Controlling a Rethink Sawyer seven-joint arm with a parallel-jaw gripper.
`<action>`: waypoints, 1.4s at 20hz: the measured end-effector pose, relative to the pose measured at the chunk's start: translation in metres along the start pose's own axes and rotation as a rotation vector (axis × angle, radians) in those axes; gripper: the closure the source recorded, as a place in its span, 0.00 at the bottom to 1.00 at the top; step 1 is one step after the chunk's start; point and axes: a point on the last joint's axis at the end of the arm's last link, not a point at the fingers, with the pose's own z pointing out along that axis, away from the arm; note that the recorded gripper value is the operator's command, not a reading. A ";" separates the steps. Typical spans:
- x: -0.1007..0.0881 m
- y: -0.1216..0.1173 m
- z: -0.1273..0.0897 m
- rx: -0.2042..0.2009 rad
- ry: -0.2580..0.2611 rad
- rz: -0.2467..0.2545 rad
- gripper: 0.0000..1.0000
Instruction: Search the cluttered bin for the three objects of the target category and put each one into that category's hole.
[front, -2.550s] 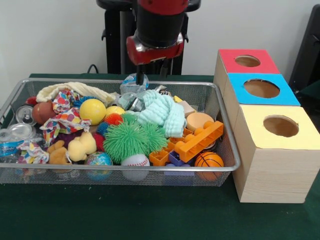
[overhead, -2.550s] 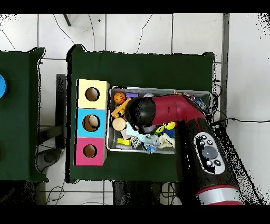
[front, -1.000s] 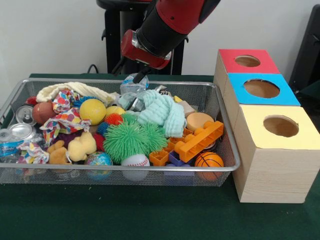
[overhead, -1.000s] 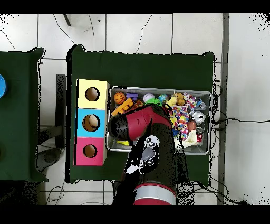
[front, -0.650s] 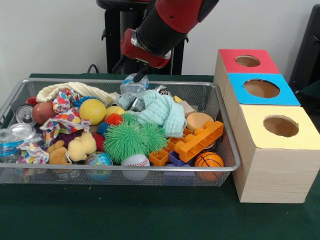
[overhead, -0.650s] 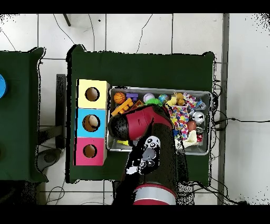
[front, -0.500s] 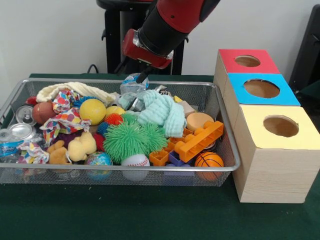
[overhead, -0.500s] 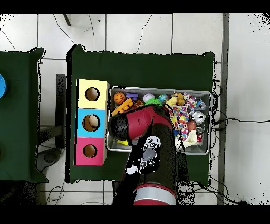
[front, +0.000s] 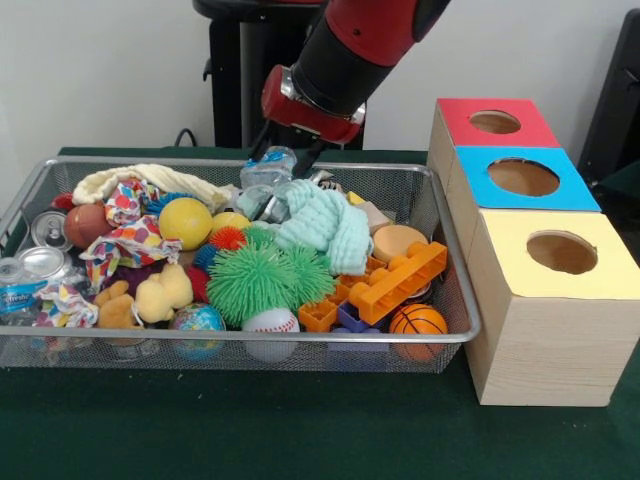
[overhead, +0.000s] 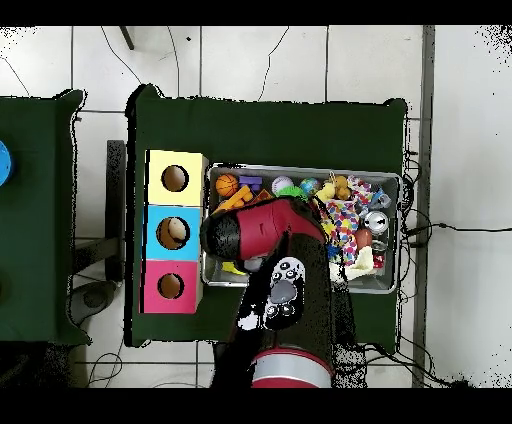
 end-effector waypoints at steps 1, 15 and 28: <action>-0.001 0.002 -0.001 -0.001 -0.004 -0.001 0.00; 0.003 0.049 0.003 -0.002 0.009 -0.050 0.00; 0.017 0.050 0.017 0.048 0.058 -0.064 0.00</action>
